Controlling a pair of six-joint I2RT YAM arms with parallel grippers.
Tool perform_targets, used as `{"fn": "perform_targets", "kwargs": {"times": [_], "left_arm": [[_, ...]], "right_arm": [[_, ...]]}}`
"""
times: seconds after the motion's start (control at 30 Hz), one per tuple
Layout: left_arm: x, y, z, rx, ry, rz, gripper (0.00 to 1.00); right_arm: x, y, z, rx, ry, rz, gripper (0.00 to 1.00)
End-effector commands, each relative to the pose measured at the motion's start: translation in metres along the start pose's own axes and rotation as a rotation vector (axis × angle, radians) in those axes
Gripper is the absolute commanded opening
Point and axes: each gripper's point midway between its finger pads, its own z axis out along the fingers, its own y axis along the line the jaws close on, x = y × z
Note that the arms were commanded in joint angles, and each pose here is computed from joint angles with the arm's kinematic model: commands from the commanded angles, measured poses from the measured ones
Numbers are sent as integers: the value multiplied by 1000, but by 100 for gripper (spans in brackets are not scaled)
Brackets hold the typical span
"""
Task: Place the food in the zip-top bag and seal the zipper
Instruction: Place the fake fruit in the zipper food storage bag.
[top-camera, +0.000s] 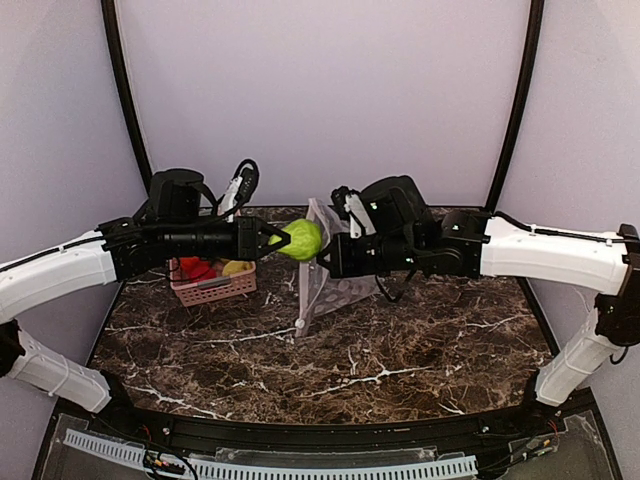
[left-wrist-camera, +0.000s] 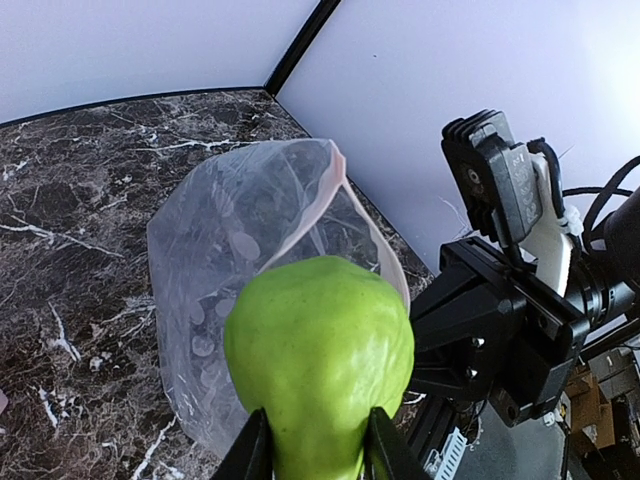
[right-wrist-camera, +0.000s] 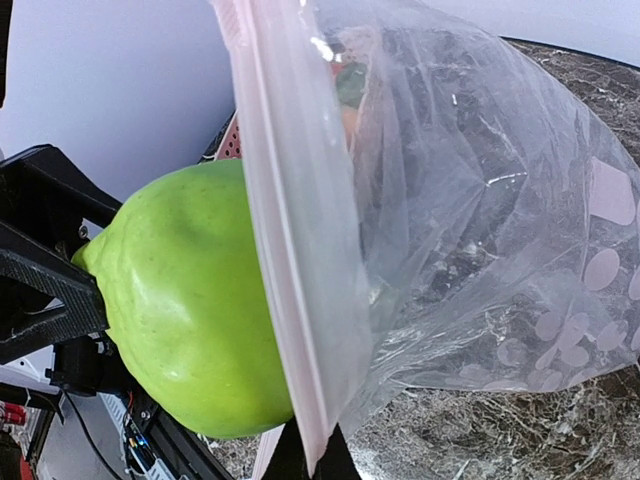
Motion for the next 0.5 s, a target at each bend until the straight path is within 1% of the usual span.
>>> {"fn": "perform_targets", "kwargs": {"times": [0.0,0.1,0.33,0.47], "left_arm": [[13,6,8,-5,42,-22,15],[12,10,10,-23,39,-25,14],[19,35,15,-147,57,-30,13],[21,36,20,-147,63,-32,13]], "right_arm": [[-11,14,-3,-70,-34,0,0],[-9,19,-1,-92,-22,-3,0],[-9,20,4,-95,-17,-8,0],[-6,23,6,-112,0,-11,0]]}}
